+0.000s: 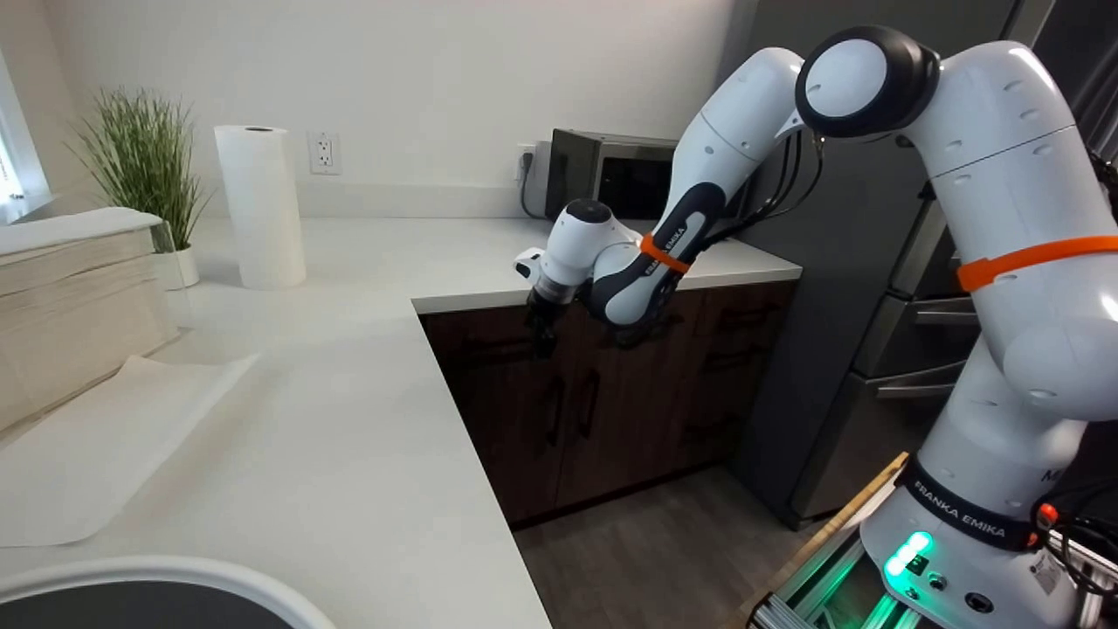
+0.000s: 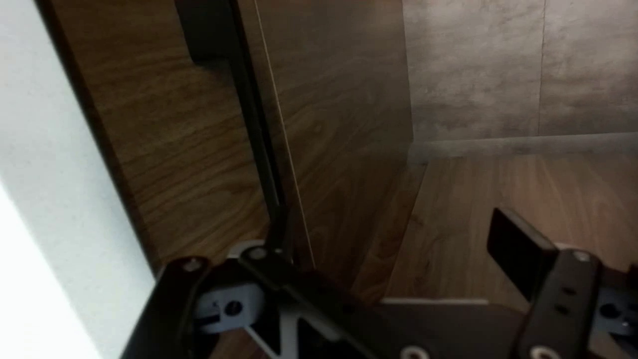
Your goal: Open the drawer
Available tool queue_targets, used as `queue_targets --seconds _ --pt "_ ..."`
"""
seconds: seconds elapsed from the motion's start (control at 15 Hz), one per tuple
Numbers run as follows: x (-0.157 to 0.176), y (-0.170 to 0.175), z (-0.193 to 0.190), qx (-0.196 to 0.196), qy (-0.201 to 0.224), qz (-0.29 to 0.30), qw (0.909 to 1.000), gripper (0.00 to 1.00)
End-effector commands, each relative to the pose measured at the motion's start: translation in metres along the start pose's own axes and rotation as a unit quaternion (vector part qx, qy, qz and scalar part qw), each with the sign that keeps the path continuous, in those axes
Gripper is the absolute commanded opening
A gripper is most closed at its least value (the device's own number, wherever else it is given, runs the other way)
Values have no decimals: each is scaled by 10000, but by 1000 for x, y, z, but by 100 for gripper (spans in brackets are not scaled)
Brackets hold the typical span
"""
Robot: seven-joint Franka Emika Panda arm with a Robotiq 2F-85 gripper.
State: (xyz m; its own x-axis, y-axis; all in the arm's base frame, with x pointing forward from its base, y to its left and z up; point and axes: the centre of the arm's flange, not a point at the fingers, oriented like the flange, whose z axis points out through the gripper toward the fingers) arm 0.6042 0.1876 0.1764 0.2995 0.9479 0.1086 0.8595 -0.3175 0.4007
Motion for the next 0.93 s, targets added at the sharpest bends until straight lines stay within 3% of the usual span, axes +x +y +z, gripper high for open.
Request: queue_targets --seconds 0.0,0.33,0.87 --pt "3 11 23 -100 120 -245 9996 100" --pt "0 21 41 -252 209 -441 9985 100" --pt "-1 20 65 -189 358 -726 9965 100"
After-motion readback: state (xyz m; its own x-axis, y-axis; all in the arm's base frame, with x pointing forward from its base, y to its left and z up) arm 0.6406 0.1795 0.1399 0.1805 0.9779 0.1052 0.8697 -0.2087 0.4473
